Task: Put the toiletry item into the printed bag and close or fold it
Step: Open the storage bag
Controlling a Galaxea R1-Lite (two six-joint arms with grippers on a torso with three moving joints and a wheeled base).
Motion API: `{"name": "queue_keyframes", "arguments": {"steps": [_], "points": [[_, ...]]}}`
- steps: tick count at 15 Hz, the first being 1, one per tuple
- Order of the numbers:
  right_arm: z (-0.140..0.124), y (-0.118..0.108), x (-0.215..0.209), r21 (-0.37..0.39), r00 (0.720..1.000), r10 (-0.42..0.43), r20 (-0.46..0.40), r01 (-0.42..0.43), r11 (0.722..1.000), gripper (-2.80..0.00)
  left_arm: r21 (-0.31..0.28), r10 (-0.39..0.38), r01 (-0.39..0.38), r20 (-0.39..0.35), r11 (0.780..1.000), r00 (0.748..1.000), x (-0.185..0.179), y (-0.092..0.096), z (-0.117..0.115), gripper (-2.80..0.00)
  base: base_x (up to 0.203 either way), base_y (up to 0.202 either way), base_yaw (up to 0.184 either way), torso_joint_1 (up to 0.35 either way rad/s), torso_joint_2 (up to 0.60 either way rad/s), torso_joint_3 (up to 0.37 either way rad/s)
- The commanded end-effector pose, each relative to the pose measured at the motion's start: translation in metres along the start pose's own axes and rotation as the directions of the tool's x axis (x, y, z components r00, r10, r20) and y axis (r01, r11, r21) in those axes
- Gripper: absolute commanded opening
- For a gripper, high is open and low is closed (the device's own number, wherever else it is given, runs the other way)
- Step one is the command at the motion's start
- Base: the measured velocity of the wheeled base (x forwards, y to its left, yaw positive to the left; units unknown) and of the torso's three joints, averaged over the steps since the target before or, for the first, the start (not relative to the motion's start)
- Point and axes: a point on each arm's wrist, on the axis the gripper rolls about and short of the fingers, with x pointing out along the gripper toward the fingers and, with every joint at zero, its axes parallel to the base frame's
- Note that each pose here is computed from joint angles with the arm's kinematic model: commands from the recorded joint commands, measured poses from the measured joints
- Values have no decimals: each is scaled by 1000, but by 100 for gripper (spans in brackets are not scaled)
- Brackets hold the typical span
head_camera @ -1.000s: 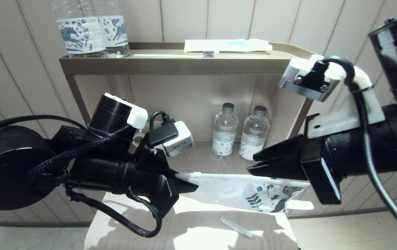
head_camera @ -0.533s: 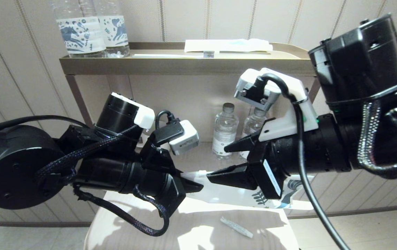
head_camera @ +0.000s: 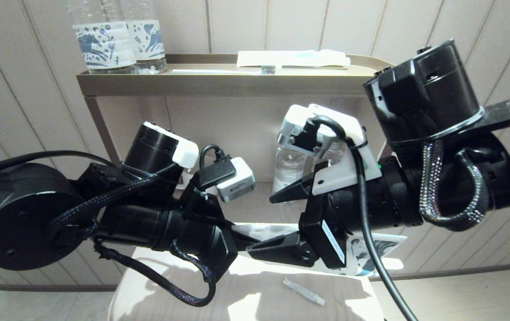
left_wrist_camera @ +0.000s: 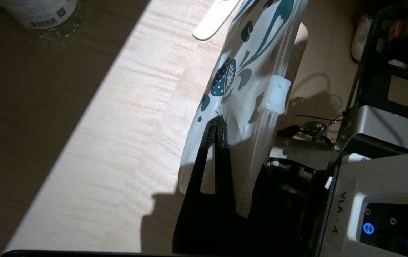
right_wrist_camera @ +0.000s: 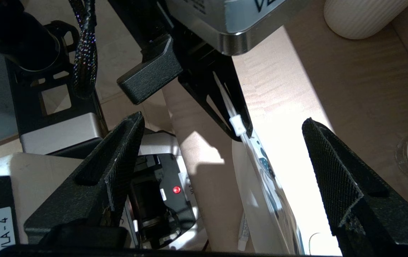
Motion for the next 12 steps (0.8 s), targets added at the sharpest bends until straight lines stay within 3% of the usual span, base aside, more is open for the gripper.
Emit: {"name": "queue_keyframes", "arguments": {"steps": [1, 12], "points": [[-1, -2, 3, 1, 1000, 3, -8, -3, 1000, 0, 4, -2, 2, 5, 1000, 1000, -1, 0, 1, -280, 0, 0, 0, 0, 0, 0], [-8, -8, 21, -2, 999, 7, -45, -7, 1000, 0, 5, 0, 0, 0, 1000, 1000, 0, 0, 0, -280, 0, 0, 0, 0, 0, 0]]}}
